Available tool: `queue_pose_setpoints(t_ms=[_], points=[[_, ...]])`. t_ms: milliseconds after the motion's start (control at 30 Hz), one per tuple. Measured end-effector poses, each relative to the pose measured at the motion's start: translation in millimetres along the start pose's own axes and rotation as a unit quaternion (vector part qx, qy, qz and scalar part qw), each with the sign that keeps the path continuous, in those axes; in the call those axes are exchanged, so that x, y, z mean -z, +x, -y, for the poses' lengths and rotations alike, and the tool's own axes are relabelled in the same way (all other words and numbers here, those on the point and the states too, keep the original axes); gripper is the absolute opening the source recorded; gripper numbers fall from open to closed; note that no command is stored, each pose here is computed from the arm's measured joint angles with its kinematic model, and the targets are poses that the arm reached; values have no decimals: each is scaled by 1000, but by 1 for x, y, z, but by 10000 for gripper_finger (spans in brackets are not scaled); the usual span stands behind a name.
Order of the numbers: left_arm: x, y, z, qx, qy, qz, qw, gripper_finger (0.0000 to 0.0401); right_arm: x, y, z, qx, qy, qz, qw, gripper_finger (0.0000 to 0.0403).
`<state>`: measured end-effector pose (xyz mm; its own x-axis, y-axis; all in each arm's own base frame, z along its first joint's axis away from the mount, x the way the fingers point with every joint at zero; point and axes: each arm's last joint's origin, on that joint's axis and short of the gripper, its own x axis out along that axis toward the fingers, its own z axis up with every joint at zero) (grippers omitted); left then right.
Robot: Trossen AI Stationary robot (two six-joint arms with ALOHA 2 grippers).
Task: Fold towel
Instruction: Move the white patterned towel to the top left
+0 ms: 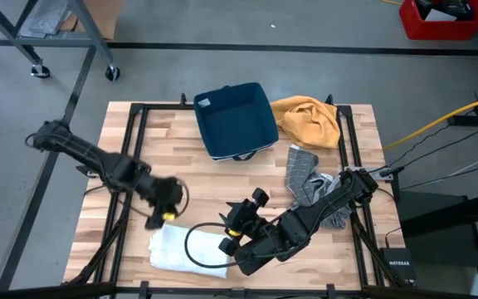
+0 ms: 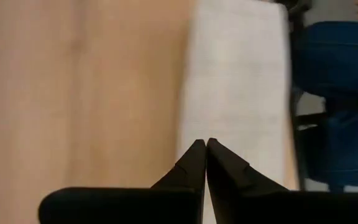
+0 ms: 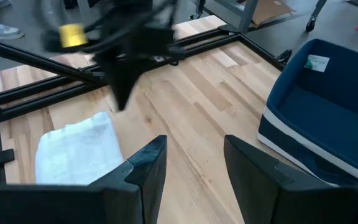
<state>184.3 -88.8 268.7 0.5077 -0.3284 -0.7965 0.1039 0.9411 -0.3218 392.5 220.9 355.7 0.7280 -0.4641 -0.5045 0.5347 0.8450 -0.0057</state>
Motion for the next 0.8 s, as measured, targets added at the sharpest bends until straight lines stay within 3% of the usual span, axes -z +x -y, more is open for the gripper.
queue_pose_setpoints(t_ms=[167,433,600,800], points=[[23,22,25,23,-3,46,999,5,0,0,0,0,0,0,1000,165],[59,59,41,66,-62,117,989,5,-1,1,0,1,1,0,1000,165],[70,80,44,60,-71,103,990,5,-1,1,0,0,3,3,1000,165],[82,109,40,11,-81,54,995,5,-1,1,0,2,4,5,1000,165]])
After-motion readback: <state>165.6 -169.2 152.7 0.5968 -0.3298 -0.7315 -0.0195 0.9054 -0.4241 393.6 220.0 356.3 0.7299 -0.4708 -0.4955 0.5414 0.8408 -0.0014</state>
